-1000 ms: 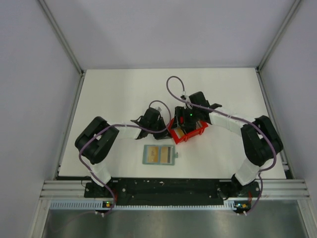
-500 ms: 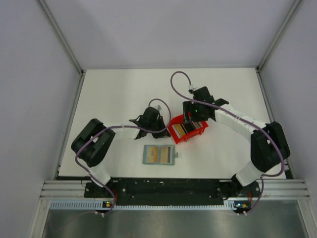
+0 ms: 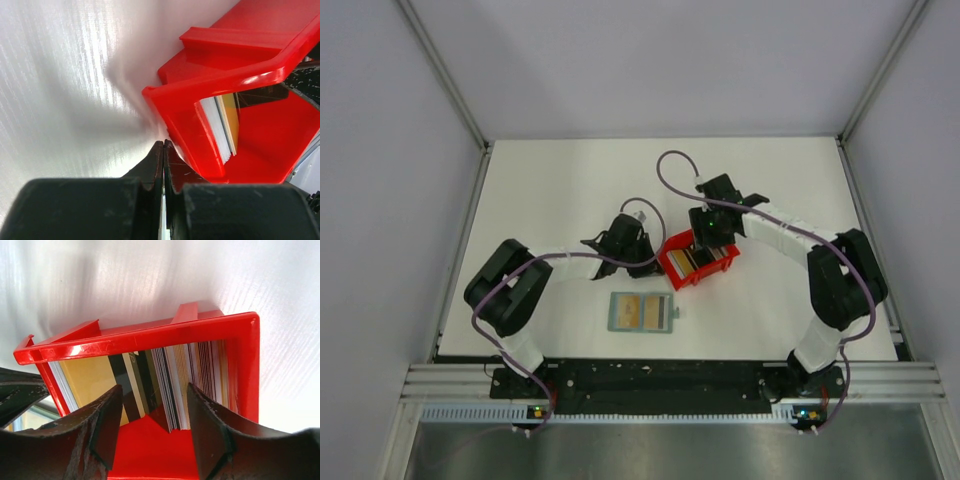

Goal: Put the credit cards into the card holder
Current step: Pick up the credit card from the storage box.

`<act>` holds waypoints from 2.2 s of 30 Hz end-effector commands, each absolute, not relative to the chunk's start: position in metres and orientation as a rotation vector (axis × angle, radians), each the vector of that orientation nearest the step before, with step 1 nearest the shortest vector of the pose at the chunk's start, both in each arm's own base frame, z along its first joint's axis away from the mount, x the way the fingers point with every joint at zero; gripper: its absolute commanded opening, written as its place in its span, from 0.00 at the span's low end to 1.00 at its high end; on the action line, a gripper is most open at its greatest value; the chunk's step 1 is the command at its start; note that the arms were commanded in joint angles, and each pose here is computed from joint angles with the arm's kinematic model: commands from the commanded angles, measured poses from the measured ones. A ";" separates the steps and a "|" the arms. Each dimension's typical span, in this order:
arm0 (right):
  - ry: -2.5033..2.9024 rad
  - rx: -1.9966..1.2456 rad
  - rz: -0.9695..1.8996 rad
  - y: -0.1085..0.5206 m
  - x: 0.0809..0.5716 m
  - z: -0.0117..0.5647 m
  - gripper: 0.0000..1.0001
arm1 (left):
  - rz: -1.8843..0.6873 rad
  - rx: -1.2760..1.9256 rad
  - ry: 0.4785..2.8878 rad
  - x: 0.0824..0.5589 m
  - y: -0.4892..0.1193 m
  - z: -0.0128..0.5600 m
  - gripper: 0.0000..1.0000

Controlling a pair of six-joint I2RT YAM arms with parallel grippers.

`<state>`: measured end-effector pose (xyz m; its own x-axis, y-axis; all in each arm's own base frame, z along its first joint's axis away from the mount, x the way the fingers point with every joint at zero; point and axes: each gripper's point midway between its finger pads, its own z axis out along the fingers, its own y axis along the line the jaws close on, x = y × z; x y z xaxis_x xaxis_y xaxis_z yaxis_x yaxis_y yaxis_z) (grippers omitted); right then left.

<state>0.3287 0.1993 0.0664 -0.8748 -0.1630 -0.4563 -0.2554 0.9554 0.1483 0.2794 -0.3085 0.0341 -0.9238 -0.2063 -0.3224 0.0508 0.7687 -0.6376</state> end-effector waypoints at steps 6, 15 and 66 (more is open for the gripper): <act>2.668 -0.360 0.557 0.232 0.316 0.082 0.41 | -1.045 -0.063 2.499 0.294 -0.329 0.063 0.02; 2.685 -0.376 0.750 0.251 0.299 0.087 0.36 | -1.059 -0.064 2.495 0.295 -0.331 0.065 0.02; 2.651 -0.360 0.882 0.264 0.305 0.084 0.48 | -1.065 -0.056 2.499 0.295 -0.333 0.067 0.01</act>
